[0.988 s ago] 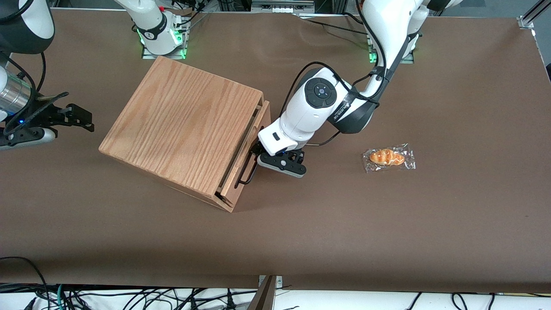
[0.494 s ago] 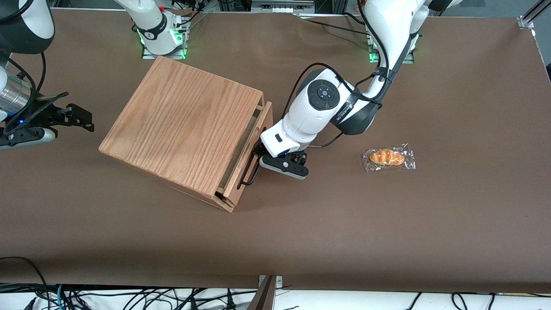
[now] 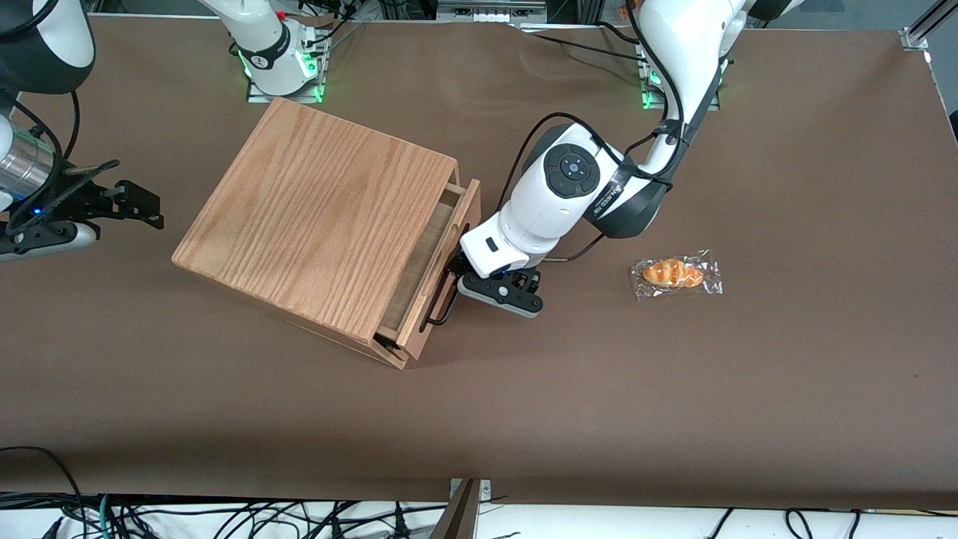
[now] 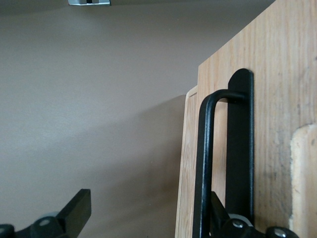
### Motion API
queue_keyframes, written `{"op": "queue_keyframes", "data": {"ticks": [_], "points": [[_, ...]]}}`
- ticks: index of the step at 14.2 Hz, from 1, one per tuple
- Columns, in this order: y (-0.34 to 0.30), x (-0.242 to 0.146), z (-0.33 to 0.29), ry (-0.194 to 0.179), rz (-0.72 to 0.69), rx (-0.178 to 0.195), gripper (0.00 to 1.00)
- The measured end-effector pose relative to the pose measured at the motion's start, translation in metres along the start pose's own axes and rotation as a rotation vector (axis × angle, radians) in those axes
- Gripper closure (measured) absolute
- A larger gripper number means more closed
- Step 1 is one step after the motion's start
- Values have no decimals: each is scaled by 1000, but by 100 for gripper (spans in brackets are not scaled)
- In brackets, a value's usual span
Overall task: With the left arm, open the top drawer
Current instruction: 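Pull the handle with the left gripper, sliding the drawer out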
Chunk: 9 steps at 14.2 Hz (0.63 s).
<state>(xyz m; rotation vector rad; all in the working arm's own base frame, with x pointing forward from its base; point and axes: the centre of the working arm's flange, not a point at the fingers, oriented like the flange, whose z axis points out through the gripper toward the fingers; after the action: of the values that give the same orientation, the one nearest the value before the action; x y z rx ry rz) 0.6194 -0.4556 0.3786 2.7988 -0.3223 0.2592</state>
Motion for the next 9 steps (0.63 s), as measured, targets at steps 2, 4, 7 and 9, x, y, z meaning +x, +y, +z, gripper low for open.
{"op": "queue_keyframes", "data": {"ticks": [2, 4, 7, 9], "points": [[-2, 1, -1, 0, 3, 1, 0], [-4, 2, -1, 0, 3, 2, 0], [-8, 3, -2, 0, 1, 3, 0], [-12, 6, -4, 3, -5, 4, 0]]}}
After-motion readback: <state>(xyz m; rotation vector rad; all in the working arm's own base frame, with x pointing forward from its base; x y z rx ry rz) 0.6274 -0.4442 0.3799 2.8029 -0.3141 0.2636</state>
